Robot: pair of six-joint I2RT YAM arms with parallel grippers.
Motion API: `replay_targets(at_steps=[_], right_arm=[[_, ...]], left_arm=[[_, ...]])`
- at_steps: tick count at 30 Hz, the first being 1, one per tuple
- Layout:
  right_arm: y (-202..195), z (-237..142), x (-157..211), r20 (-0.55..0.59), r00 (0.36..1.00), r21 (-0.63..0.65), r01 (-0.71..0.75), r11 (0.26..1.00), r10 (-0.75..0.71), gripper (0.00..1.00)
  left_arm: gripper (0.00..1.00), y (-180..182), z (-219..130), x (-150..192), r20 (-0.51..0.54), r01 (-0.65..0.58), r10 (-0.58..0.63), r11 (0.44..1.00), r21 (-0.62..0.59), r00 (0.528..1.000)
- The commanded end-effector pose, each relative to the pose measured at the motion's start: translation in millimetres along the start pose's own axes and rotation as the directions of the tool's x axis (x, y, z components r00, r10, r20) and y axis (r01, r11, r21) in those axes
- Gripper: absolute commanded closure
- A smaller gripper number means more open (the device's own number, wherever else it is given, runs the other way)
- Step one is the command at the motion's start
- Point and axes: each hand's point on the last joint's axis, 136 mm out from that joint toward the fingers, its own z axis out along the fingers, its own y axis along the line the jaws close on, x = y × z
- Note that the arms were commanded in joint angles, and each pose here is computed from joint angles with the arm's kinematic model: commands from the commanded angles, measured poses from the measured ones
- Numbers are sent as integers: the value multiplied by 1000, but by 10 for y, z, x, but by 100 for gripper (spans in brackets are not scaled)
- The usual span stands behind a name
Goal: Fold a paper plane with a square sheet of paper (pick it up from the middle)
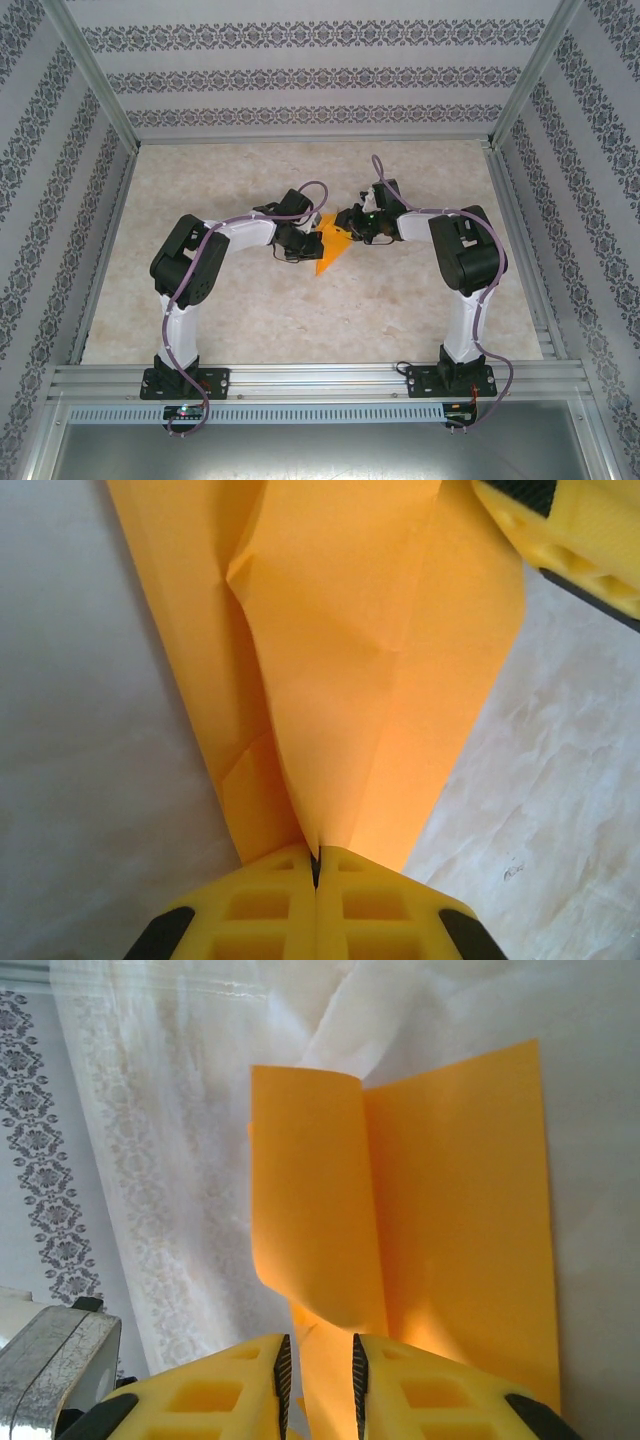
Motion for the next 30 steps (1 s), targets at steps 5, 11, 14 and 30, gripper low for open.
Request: replay_targets(at_steps=[5,11,14,30], right_arm=[[-47,-2,-45,-4,999,37,39,999,-39,75],[-47,2,-29,-11,999,37,50,998,-50,77],[-88,9,-22,-14,999,50,51,997,-50,80],[38,60,80,-47,996,27,79,997,-77,91]], left_arm=[[100,65,-30,21,3,1,-1,1000,16,1000],[100,117,-58,10,13,6,-6,1000,4,1000],[100,112,-68,11,18,-1,1,1000,7,1000],[100,211,-31,48,44,6,-7,1000,21,999]])
